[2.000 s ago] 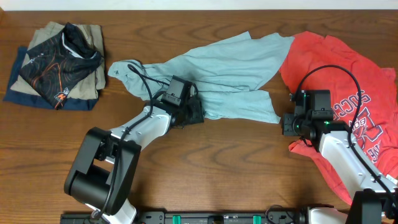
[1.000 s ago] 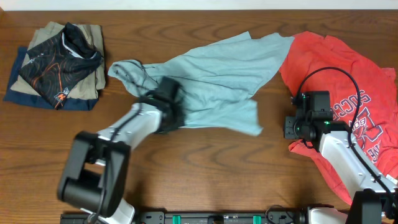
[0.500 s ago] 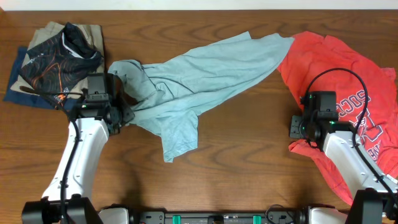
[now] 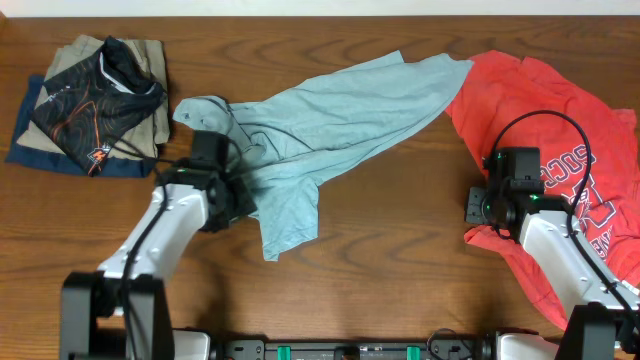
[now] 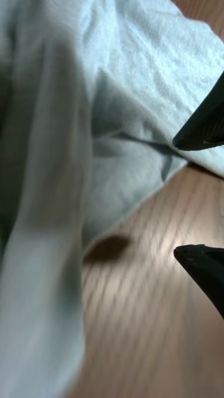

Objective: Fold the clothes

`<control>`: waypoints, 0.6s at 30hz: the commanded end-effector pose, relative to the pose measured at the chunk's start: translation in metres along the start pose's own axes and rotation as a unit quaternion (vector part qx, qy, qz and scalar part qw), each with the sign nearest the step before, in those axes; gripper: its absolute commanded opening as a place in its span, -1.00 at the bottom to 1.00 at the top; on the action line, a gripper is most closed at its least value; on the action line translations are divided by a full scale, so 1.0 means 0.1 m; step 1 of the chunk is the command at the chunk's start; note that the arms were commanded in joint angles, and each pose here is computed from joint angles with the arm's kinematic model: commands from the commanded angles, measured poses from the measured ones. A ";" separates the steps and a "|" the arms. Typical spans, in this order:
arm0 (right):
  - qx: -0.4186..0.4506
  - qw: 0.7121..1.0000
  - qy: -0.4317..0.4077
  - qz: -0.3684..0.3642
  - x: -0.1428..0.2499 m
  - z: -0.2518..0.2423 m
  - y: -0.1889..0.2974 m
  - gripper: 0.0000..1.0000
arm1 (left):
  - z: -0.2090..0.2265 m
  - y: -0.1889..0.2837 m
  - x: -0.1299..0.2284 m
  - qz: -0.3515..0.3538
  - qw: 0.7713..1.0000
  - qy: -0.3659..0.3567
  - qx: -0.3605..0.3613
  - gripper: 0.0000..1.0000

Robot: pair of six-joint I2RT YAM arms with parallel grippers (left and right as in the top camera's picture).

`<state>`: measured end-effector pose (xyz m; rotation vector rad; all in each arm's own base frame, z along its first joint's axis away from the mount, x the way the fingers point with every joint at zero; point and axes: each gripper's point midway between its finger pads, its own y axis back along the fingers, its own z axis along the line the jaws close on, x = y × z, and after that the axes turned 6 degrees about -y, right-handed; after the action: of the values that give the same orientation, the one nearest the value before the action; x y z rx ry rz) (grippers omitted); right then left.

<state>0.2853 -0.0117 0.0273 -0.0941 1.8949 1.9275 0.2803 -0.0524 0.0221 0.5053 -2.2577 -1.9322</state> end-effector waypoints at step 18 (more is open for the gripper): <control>0.006 1.000 -0.011 0.002 0.02 -0.05 0.01 -0.19 | -0.15 -0.59 0.17 0.079 0.996 0.028 0.040 0.01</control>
<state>0.2825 -0.0117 0.0264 -0.0828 1.9021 1.9325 0.3123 -0.0768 -0.0003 0.5221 -2.3510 -1.7887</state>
